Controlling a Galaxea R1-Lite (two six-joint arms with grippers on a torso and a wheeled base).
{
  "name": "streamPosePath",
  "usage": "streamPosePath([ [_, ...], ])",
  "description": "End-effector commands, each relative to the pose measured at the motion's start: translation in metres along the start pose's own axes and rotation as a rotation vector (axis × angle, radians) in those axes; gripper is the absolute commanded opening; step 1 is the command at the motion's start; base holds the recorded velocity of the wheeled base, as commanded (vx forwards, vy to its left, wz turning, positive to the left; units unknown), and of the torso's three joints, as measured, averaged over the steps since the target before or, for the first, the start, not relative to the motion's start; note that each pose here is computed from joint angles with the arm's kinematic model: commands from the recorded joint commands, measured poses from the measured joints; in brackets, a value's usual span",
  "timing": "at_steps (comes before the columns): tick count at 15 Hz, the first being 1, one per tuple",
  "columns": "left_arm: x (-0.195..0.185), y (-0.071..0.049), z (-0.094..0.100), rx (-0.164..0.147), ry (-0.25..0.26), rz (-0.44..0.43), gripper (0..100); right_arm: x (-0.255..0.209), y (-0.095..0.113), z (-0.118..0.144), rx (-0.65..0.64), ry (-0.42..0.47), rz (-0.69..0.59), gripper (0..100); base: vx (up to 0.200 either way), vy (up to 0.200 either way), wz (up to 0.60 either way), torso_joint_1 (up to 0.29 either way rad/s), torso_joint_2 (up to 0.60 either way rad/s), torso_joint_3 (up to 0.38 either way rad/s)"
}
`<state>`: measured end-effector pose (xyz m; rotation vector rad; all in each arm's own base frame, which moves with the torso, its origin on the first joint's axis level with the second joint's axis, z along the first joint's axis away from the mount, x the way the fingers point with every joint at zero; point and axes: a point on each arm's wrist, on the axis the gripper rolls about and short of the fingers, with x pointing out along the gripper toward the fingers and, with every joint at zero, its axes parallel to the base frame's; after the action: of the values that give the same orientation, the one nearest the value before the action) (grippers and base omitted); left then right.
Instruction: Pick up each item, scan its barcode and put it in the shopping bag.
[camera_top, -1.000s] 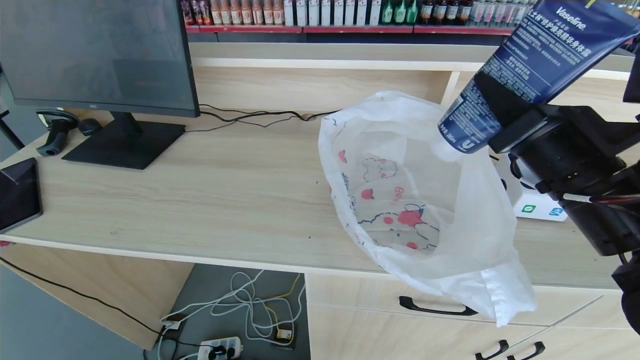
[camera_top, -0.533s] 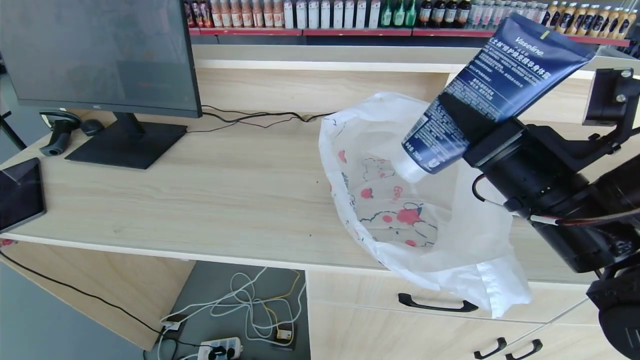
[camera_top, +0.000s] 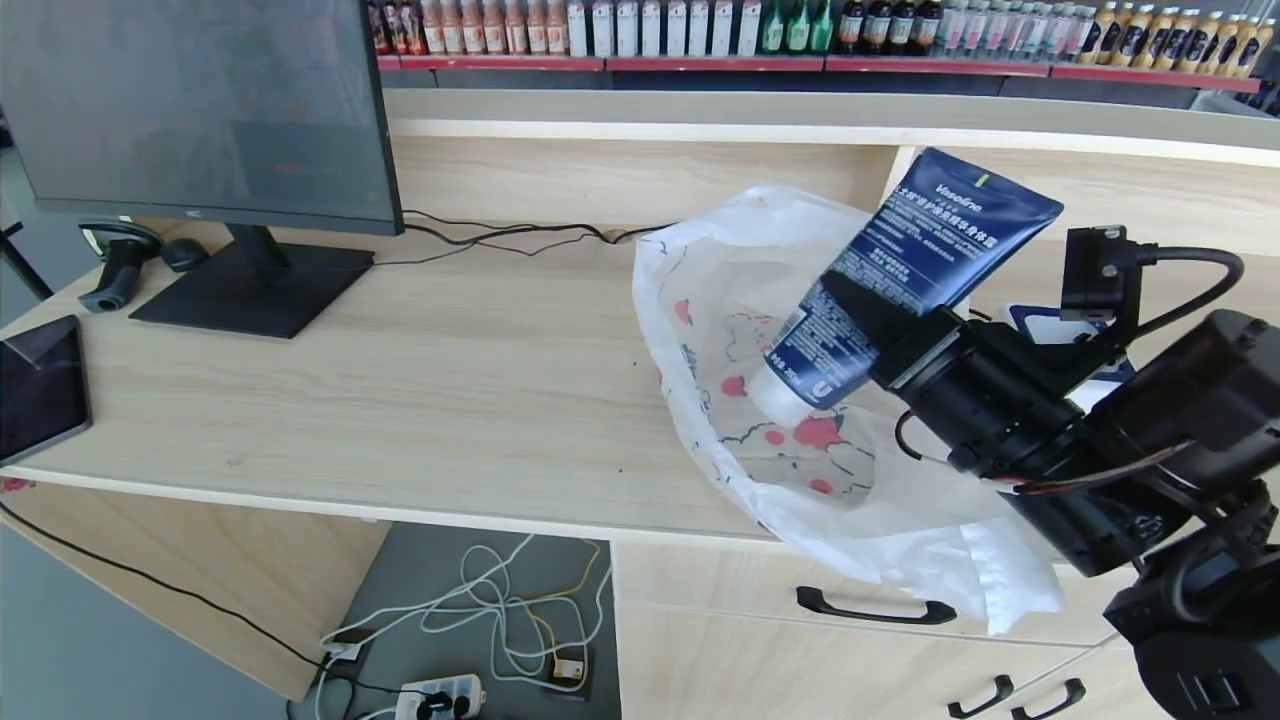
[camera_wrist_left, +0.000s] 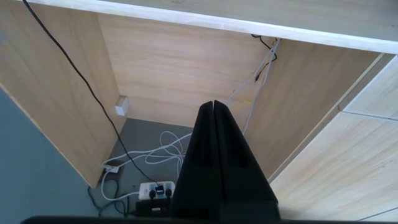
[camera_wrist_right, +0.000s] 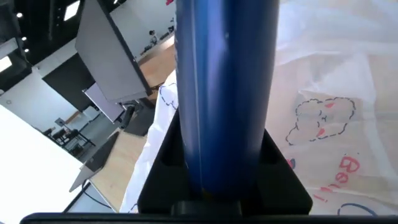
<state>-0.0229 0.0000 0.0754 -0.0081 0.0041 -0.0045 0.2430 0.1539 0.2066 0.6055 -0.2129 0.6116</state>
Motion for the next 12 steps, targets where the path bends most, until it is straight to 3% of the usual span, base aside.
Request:
streamPosePath([
  [1, 0.000, 0.000, 0.000, 0.000, 0.001, 0.000, 0, 0.001, -0.002, -0.012, 0.008, 0.039, -0.002, 0, 0.000, 0.000, 0.00, 0.000, 0.00, 0.000],
  [5, 0.000, 0.000, 0.000, -0.001, 0.001, 0.000, 0, -0.002, -0.006, -0.028, 0.075, 0.106, -0.029, 0, 0.000, 0.000, 0.00, 0.000, 0.00, 0.000],
  [12, 0.000, 0.000, 0.000, -0.001, 0.001, 0.000, 0, 0.009, -0.026, -0.059, 0.073, 0.183, -0.086, 0, 0.000, 0.000, 0.00, 0.000, 0.00, 0.000],
])
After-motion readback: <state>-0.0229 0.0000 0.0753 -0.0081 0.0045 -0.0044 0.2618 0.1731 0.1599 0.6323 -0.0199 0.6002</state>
